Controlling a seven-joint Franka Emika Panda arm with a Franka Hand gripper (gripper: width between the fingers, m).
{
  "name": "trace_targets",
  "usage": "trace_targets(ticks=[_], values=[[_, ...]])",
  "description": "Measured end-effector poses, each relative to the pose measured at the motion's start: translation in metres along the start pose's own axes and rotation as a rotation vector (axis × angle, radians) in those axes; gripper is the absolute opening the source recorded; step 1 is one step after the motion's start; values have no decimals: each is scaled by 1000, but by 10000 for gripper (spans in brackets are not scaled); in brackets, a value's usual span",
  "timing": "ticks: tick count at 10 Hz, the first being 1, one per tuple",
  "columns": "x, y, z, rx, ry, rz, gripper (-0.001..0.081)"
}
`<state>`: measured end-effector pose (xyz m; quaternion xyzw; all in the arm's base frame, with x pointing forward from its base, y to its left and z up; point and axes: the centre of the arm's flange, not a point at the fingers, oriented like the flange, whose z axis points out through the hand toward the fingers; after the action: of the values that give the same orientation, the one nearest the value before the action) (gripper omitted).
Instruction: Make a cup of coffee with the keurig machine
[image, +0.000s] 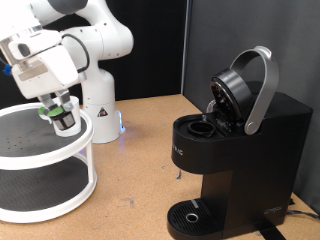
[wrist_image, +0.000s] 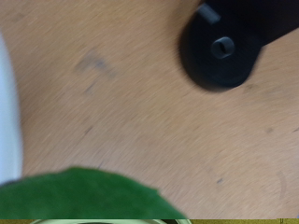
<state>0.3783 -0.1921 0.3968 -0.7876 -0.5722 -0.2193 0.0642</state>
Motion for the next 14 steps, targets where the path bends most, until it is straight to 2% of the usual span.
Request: trace_targets(ticks=[2,4,7,9,12,14], values=[[17,4,4,-7,99,97,477],[39,11,4,-15,139,150,477],[69,25,2,-81,163,176,477],[70,20,6,-22,167,181,477],[80,23,5,147,163,290,477],[88,36,-5,171,161,324,477]])
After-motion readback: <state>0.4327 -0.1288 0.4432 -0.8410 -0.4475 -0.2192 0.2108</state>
